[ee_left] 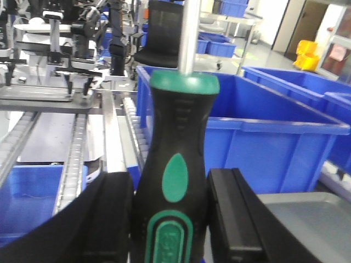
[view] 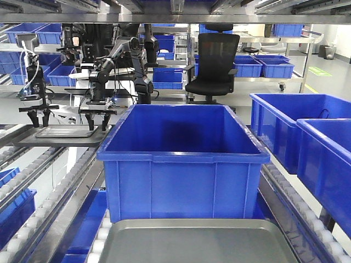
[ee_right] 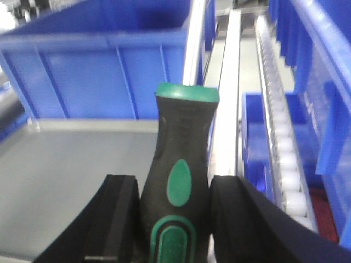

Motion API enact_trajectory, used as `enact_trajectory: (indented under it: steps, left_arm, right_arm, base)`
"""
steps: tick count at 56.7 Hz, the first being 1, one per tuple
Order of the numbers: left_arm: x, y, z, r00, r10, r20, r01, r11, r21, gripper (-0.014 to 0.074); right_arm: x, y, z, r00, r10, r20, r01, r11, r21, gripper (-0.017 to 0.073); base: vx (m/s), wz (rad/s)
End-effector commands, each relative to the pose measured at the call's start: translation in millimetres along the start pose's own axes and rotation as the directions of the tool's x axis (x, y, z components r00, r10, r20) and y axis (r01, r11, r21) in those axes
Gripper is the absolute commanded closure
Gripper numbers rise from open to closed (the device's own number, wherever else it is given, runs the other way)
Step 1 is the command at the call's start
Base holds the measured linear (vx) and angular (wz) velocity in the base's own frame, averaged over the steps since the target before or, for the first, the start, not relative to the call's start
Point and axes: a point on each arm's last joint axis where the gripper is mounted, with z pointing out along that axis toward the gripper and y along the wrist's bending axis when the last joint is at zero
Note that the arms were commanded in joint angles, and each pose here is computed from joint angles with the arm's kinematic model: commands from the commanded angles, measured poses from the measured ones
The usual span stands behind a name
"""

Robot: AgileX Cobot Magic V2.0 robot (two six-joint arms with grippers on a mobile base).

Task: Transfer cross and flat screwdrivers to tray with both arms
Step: 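Lower both held screwdrivers down onto the grey metal tray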

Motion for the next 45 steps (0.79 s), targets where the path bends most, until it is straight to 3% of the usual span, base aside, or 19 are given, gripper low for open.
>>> enact_trajectory:
  steps: [1, 10, 17, 23, 28, 36, 41, 45]
  left_arm:
    - [-15, -4.0, -4, 0.995, -0.020, 0.100, 0.018, 0.999, 0.029, 0.0590]
    - [-9, -3.2, 0, 1.000, -0.017, 0.024, 0.016, 1.000, 0.019, 0.0590]
    - [3, -2.3, 17, 0.991, -0.028, -0.130, 0.030, 0.999, 0.013, 0.0590]
    - [10, -8.6, 38, 0.975, -0.031, -0.222, 0.052, 0.995, 0.090, 0.0590]
    - [13, -16.4, 60, 0.959, -0.080, -0.273, 0.132, 0.976, 0.175, 0.0590]
    - [25, -23.6, 98, 0.906, -0.172, -0.387, 0.274, 0.935, 0.226, 0.0590]
    - [39, -32.8, 125, 0.862, -0.209, -0.462, 0.346, 0.908, 0.234, 0.0590]
    - [52, -46.2, 142, 0.832, -0.231, -0.504, 0.391, 0.889, 0.238, 0.0590]
  right_arm:
    - [-15, 2.5, 5, 0.998, -0.029, 0.064, 0.030, 0.999, -0.017, 0.0567]
    - [-15, 2.6, 16, 0.999, -0.035, 0.015, 0.036, 0.999, -0.024, 0.0567]
    - [-15, 2.8, 26, 0.999, -0.038, -0.020, 0.038, 0.999, -0.033, 0.0567]
    - [-15, 6.6, 39, 0.999, -0.016, -0.052, 0.012, 0.997, -0.081, 0.0567]
    - [-16, 10.3, 54, 0.996, 0.009, -0.085, -0.020, 0.991, -0.129, 0.0567]
    - [-14, 15.5, 80, 0.985, 0.041, -0.167, -0.075, 0.977, -0.198, 0.0567]
    - [-12, 18.4, 96, 0.972, 0.096, -0.213, -0.146, 0.962, -0.229, 0.0567]
    - [-11, 22.3, 110, 0.955, 0.157, -0.253, -0.225, 0.937, -0.266, 0.0567]
  base:
    - [0.00, 0.00]
    - [0.00, 0.00]
    - [0.00, 0.00]
    - [0.00, 0.00]
    - [0.00, 0.00]
    - [0.00, 0.00]
    - [0.00, 0.00]
    - [0.00, 0.00]
